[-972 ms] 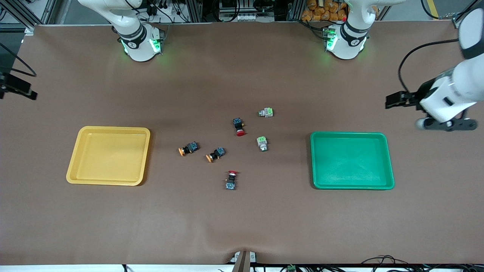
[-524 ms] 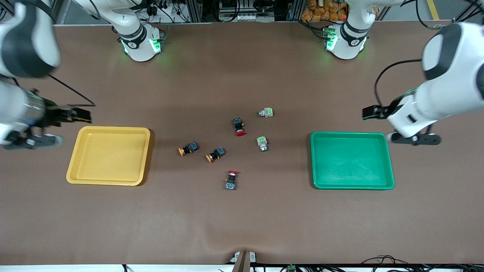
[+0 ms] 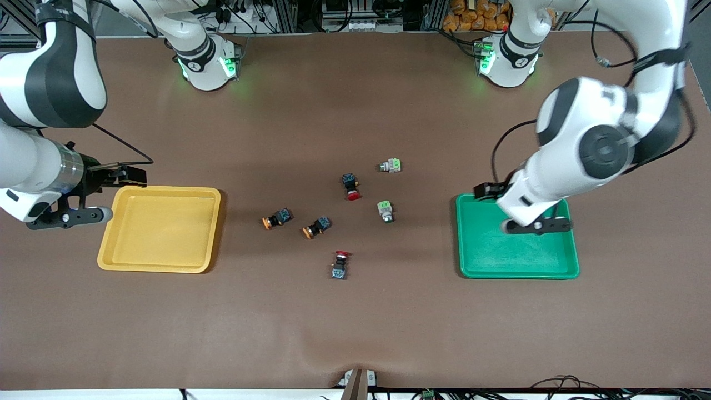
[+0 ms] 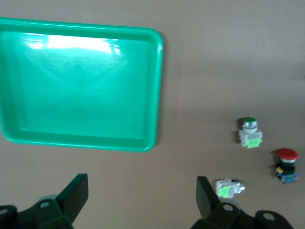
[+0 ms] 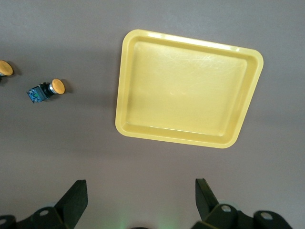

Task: Place green and yellow buttons in trays
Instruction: 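Reach the left gripper down to the green-capped button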

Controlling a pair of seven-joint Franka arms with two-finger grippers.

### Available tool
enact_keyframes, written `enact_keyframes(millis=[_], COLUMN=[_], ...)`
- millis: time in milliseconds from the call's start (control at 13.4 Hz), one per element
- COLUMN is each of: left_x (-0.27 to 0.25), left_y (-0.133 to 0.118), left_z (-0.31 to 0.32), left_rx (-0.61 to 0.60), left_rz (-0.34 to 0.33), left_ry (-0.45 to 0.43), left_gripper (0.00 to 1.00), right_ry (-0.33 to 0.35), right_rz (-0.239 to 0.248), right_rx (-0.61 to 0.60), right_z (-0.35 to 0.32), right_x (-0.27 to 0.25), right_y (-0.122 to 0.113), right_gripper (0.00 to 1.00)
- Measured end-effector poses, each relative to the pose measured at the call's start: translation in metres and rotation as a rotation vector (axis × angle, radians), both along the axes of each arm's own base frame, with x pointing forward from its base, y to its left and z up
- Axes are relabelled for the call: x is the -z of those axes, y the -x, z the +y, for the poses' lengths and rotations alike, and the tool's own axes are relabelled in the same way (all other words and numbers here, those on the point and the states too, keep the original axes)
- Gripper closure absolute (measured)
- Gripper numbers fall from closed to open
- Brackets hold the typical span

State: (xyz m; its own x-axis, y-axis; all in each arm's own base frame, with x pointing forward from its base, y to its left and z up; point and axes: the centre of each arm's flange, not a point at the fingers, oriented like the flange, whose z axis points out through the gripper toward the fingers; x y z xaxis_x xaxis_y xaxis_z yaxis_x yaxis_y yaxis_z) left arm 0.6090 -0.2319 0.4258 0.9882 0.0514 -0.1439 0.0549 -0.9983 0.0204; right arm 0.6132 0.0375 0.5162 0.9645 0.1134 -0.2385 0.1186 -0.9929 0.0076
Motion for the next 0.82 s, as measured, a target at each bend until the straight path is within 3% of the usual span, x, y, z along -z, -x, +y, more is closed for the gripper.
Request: enact_keyframes(millis=[524, 823], left_x=[0.089, 0.137], left_y=[0.005, 0.029], left_z=[-0.105, -0.166], left_rx=[-0.124, -0.179], left_rz=[-0.082, -0.107], left_ry=[0.033, -0.001], left_gripper=[0.00, 0.00], right_ry=[-0.029, -0.029], right_rz=[0.006, 0.009], right_rx=[0.014, 0.014], right_z=[-0.002, -0.002], right_x=[0.001, 0.002], right_y=[0.000, 0.000], right_gripper=[0.00, 0.00])
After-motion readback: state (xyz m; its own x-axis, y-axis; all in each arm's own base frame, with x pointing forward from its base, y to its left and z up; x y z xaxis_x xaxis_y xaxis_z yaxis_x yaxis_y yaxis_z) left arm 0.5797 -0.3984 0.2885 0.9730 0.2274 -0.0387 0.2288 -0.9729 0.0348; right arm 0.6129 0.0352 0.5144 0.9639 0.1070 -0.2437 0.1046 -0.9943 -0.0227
